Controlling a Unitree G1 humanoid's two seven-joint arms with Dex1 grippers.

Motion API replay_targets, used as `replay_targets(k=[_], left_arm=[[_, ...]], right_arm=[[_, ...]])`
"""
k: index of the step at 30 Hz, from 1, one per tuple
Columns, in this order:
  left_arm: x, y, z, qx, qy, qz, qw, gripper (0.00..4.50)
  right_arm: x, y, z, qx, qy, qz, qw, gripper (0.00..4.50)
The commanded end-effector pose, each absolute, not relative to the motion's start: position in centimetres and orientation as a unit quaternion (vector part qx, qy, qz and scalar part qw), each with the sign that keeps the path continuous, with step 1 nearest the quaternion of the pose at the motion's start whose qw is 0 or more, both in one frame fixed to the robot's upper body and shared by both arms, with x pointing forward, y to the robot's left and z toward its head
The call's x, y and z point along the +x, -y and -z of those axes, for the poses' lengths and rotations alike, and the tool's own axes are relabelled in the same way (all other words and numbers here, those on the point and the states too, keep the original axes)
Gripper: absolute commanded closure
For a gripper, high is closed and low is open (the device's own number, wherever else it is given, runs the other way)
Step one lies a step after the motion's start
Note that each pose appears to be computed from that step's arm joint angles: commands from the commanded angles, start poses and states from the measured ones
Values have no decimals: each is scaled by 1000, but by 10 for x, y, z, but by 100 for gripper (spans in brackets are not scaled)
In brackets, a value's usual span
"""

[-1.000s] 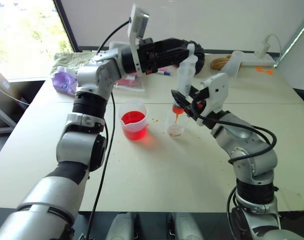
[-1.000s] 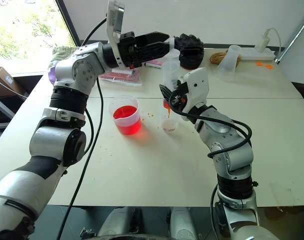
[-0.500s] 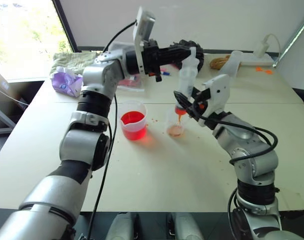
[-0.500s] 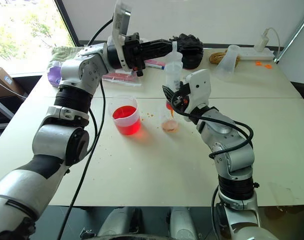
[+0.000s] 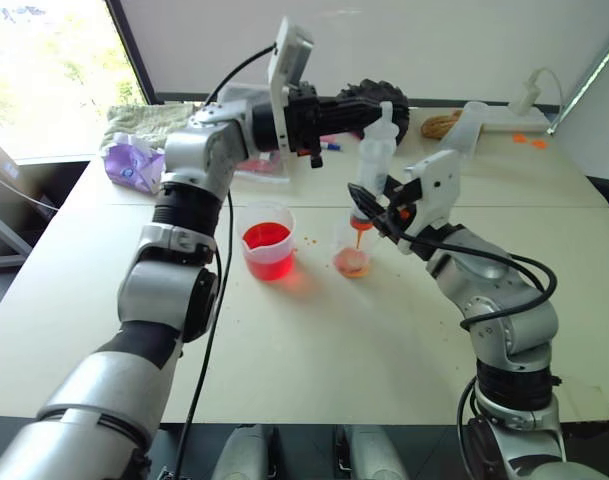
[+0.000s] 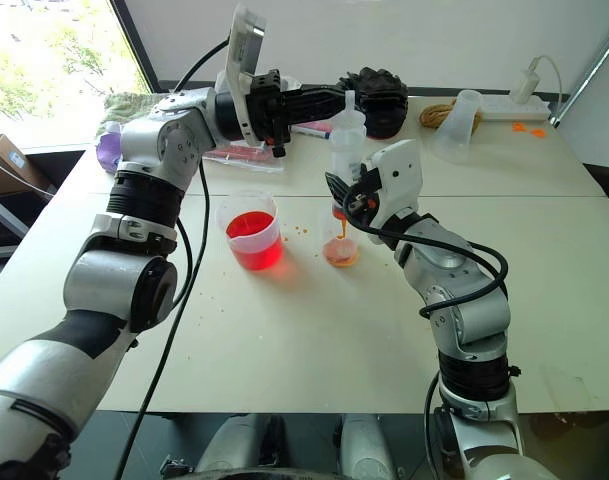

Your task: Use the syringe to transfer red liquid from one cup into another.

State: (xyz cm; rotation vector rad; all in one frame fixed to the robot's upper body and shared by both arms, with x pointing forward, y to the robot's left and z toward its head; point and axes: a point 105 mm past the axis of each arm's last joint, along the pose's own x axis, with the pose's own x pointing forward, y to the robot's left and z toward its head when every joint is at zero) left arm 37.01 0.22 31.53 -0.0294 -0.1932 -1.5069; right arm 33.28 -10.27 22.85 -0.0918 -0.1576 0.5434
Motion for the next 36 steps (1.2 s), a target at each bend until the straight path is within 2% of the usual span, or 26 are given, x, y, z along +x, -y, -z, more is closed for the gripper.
replay_targets(k=[1, 26, 31, 36], left_arm=[[361, 9, -309, 1, 75, 703, 707, 446], [358, 0, -280, 0, 43, 692, 720, 446], [360, -3, -285, -6, 48, 686, 726, 446], [361, -8, -305, -26, 70, 678, 731, 446]], right_arm=[[327, 101, -251, -54, 129, -271, 952, 306], [329, 104, -256, -60, 131, -271, 952, 306], [330, 104, -254, -63, 123, -278, 951, 306], [330, 103, -253, -59, 118, -282, 950, 306]])
